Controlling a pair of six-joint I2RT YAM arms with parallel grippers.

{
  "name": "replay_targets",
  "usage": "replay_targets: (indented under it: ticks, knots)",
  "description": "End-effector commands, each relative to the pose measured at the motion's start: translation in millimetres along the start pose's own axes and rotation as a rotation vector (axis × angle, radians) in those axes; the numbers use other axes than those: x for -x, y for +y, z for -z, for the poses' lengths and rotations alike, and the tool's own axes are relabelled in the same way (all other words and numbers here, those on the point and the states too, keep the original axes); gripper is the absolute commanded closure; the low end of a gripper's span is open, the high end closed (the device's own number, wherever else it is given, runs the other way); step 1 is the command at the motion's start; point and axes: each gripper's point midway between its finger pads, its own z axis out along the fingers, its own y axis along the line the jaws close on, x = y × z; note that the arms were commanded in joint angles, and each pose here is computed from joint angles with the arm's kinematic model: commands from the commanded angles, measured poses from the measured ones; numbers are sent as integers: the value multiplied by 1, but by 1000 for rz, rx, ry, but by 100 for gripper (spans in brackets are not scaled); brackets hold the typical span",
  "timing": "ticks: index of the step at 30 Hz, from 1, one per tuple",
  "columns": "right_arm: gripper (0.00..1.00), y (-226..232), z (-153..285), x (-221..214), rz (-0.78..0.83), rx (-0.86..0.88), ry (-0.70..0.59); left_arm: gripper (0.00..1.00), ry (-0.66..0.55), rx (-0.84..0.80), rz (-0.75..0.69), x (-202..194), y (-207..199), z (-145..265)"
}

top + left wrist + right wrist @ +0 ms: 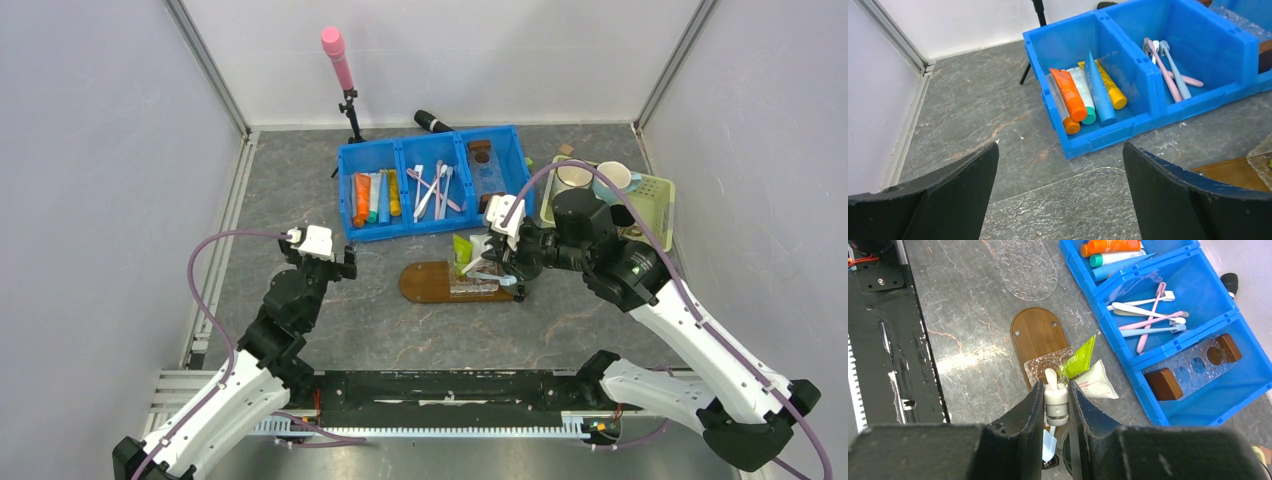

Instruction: Prepare toiletry sets of a toothbrush and toothpaste on the tray

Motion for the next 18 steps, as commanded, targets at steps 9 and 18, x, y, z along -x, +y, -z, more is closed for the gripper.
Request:
replay_targets:
  ticks: [9, 18]
  knots:
    - [100, -1, -14, -6, 37, -36, 30, 0, -43, 39, -31, 16, 8, -4]
    - [100, 1, -24, -17, 53, -51, 67, 0, -45, 32, -31, 16, 7, -4]
